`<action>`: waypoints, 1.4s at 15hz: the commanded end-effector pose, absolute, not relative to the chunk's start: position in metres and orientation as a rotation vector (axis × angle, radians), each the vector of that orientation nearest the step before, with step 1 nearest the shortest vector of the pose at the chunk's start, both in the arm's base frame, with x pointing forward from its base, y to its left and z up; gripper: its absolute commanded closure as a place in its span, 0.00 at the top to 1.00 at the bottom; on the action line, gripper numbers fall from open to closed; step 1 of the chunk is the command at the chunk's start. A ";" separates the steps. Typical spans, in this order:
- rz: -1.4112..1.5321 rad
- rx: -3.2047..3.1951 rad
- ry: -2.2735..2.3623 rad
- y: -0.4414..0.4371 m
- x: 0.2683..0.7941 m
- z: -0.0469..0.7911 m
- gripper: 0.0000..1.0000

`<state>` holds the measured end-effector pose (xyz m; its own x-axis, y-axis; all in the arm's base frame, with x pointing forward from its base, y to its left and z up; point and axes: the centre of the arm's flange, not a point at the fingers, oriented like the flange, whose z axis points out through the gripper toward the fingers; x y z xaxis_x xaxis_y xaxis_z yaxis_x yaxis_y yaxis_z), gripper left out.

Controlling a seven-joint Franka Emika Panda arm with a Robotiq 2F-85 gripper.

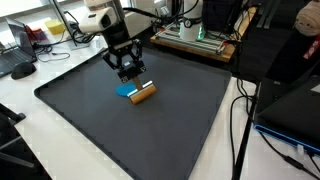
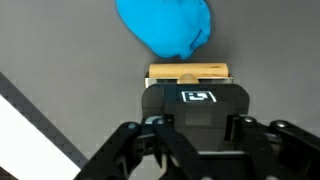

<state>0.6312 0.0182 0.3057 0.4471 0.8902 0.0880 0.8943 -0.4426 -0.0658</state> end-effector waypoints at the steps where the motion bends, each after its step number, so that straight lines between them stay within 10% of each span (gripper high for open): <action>1: -0.149 -2.575 -1.665 0.034 0.629 0.316 0.23; 21: -0.036 -2.814 -1.465 0.032 0.578 0.344 0.23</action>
<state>0.5972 0.0341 0.3310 0.5520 0.8334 0.0267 0.8335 -0.5524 0.0095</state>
